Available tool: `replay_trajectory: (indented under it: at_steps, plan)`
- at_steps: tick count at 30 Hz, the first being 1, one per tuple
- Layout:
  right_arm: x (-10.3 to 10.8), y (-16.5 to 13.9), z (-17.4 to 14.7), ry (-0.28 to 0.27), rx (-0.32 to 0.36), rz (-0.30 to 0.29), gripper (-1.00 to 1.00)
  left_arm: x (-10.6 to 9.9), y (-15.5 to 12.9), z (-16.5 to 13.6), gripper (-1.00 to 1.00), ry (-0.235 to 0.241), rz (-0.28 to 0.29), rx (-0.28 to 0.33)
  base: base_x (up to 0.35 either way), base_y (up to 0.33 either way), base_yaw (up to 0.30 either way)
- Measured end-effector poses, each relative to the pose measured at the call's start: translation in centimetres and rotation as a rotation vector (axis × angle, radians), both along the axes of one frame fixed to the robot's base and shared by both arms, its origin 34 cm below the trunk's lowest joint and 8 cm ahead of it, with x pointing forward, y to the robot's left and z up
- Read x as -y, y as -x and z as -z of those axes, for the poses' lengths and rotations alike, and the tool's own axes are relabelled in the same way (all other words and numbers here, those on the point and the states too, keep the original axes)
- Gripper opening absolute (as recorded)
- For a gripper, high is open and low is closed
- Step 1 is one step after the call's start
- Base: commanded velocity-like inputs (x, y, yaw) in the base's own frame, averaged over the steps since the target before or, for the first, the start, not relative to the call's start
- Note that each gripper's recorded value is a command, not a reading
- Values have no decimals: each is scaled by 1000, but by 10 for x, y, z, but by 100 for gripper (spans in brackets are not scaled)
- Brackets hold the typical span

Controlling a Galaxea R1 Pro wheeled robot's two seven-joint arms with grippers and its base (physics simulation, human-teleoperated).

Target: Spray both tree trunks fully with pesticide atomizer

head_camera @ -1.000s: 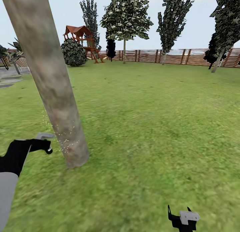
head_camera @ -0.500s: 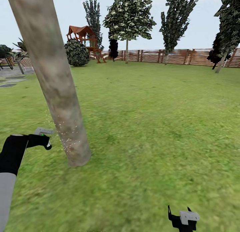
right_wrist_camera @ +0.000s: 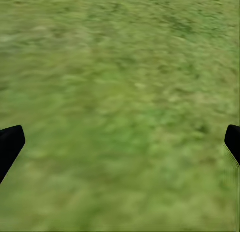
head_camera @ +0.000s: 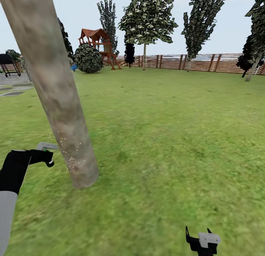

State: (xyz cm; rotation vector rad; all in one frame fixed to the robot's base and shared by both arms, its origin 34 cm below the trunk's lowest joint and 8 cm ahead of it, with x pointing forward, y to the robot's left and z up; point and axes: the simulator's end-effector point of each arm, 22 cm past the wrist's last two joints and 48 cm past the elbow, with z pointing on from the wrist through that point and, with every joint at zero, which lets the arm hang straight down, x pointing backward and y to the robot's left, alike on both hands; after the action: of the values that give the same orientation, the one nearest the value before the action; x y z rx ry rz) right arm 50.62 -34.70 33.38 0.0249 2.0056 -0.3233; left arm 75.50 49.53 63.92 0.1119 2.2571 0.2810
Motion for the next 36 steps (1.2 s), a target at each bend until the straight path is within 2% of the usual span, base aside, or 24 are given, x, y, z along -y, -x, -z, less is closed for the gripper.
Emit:
replay_trajectory:
  at_steps: [13, 23, 36]
  plan:
    - [0, 0, 0, 0, 0, 0, 100, -1, 6, 12, -100, 2, -5, -20, 110, -258, 0]
    - [0, 0, 0, 0, 0, 0, 100, -3, 6, 11, -100, 3, -10, -18, 15, -273, 36]
    - [0, 0, 0, 0, 0, 0, 100, -3, 7, 11, -100, 4, -13, -20, 0, -276, 250]
